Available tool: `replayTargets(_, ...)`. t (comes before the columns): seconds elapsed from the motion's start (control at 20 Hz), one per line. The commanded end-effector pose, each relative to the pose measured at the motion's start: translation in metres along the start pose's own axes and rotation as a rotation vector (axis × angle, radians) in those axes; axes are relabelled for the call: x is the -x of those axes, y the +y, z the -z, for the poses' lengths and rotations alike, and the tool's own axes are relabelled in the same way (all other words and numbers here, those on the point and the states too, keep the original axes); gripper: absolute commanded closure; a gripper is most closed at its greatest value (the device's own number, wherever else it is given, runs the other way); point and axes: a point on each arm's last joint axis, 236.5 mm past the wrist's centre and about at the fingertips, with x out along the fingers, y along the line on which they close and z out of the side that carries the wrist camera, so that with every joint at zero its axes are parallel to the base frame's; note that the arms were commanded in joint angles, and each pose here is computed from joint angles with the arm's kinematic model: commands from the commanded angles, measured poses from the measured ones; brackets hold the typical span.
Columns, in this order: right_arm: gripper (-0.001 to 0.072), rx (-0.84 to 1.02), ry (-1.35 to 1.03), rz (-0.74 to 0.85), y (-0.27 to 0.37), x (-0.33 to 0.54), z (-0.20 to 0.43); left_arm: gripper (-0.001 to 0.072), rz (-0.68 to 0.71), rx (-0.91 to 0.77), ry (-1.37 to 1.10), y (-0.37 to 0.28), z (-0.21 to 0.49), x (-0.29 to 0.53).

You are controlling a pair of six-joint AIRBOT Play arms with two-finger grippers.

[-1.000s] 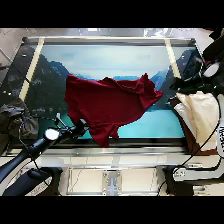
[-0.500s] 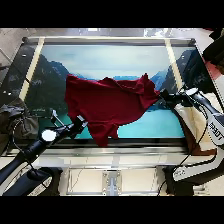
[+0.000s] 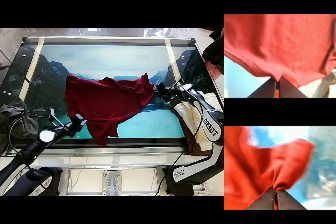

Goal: Fold the shirts.

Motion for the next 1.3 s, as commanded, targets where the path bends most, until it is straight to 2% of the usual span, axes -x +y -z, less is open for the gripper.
replayTargets(0.0, 0.0699, 0.185, -0.01, -0.042, 0.048, 0.045, -0.012, 0.0696, 0.131, -0.106, -0.124, -0.042, -0.033, 0.034)
replayTargets(0.15, 0.0699, 0.465, -0.051, 0.052, 0.08, 0.138, -0.021, 0.0699, 0.31, -0.255, -0.387, -0.106, -0.085, 0.123)
replayTargets(0.25, 0.0699, 0.586, -0.082, 0.111, 0.096, 0.208, -0.012, 0.07, 0.348, -0.38, -0.536, -0.139, -0.101, 0.197)
replayTargets(0.35, 0.07, 0.701, -0.153, 0.082, 0.128, 0.278, 0.013, 0.07, 0.221, -0.535, -0.62, -0.151, -0.105, 0.251)
replayTargets(0.55, 0.07, 0.871, -0.451, -0.062, 0.199, 0.42, 0.065, 0.0698, -0.247, -0.795, -0.86, -0.172, -0.135, 0.381)
replayTargets(0.65, 0.07, 0.925, -0.606, -0.132, 0.226, 0.482, 0.084, 0.0699, -0.35, -0.94, -0.869, -0.203, -0.141, 0.414)
replayTargets(0.75, 0.07, 0.957, -0.696, -0.172, 0.243, 0.52, 0.094, 0.0698, -0.34, -1.009, -0.798, -0.23, -0.149, 0.416)
replayTargets(0.85, 0.07, 0.963, -0.715, -0.176, 0.248, 0.526, 0.091, 0.0698, -0.258, -1.02, -0.762, -0.256, -0.165, 0.407)
replayTargets(1.05, 0.07, 0.904, -0.554, -0.121, 0.239, 0.46, 0.054, 0.0698, -0.03, -1.013, -0.511, -0.274, -0.189, 0.333)
replayTargets(1.15, 0.07, 0.863, -0.404, -0.076, 0.225, 0.402, 0.033, 0.0699, -0.043, -1.003, -0.366, -0.261, -0.207, 0.279)
replayTargets(1.25, 0.07, 0.815, -0.238, -0.046, 0.206, 0.335, 0.018, 0.0698, -0.139, -1.032, -0.204, -0.236, -0.219, 0.208)
